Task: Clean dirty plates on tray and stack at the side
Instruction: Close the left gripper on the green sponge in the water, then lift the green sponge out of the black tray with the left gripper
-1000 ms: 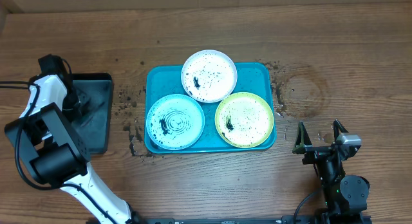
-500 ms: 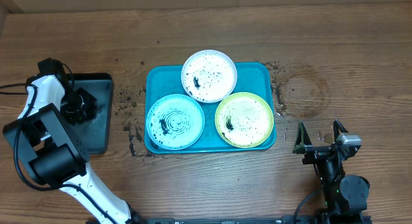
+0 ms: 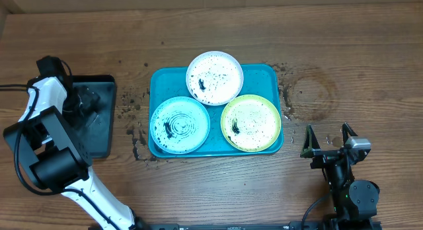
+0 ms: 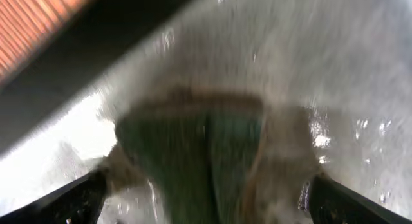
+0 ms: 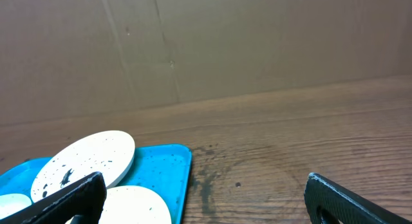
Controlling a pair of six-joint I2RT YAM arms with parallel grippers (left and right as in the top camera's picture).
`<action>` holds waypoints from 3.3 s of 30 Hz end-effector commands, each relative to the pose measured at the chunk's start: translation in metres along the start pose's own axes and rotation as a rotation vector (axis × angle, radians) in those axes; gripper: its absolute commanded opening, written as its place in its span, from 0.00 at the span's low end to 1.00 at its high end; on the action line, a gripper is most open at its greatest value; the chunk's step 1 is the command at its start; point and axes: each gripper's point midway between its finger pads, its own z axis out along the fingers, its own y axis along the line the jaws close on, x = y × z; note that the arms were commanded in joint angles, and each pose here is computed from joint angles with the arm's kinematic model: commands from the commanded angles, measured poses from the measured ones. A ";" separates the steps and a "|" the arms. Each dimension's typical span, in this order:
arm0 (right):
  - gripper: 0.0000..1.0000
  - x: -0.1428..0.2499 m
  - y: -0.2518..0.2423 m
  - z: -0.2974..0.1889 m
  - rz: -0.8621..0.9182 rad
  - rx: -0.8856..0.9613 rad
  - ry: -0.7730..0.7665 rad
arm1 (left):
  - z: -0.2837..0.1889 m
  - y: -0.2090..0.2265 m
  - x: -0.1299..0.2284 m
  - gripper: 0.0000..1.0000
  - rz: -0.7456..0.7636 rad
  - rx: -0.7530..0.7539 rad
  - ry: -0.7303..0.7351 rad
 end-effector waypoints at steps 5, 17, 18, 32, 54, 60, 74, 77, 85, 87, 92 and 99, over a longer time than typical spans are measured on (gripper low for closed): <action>1.00 0.002 -0.001 0.000 -0.004 0.002 -0.004 | 0.010 0.012 -0.010 0.86 0.000 -0.087 -0.066; 1.00 0.002 -0.001 0.000 -0.004 0.002 -0.004 | 0.005 0.016 -0.002 0.04 0.102 -0.107 -0.016; 1.00 0.002 -0.001 0.000 -0.004 0.002 -0.004 | 0.003 0.016 -0.002 0.04 0.106 -0.109 -0.011; 1.00 0.002 -0.001 0.000 -0.004 0.002 -0.004 | -0.009 0.000 0.060 0.84 0.120 0.040 0.284; 1.00 0.002 -0.001 0.000 -0.004 0.002 -0.004 | -0.016 0.005 0.024 0.92 0.120 -0.020 0.157; 1.00 0.002 -0.001 0.000 -0.004 0.002 -0.004 | -0.016 0.002 0.018 0.85 0.117 -0.010 0.133; 1.00 0.002 -0.001 0.000 -0.004 0.002 -0.004 | -0.022 0.012 0.010 0.07 0.121 -0.075 0.107; 1.00 0.002 -0.001 0.000 -0.004 0.002 -0.004 | -0.030 0.012 0.007 0.04 0.122 -0.076 0.113; 1.00 0.002 -0.001 0.000 -0.004 0.002 -0.004 | -0.089 -0.018 -0.011 0.04 0.186 -0.060 0.054; 1.00 0.002 -0.001 0.000 -0.004 0.002 -0.004 | -0.116 -0.029 -0.014 0.04 0.202 -0.043 0.036; 1.00 0.002 -0.001 0.000 -0.004 0.002 -0.004 | -0.137 -0.039 -0.008 0.04 0.189 -0.037 0.039; 1.00 0.002 -0.001 0.000 -0.004 0.002 -0.004 | -0.134 -0.048 0.002 0.04 0.118 0.010 0.084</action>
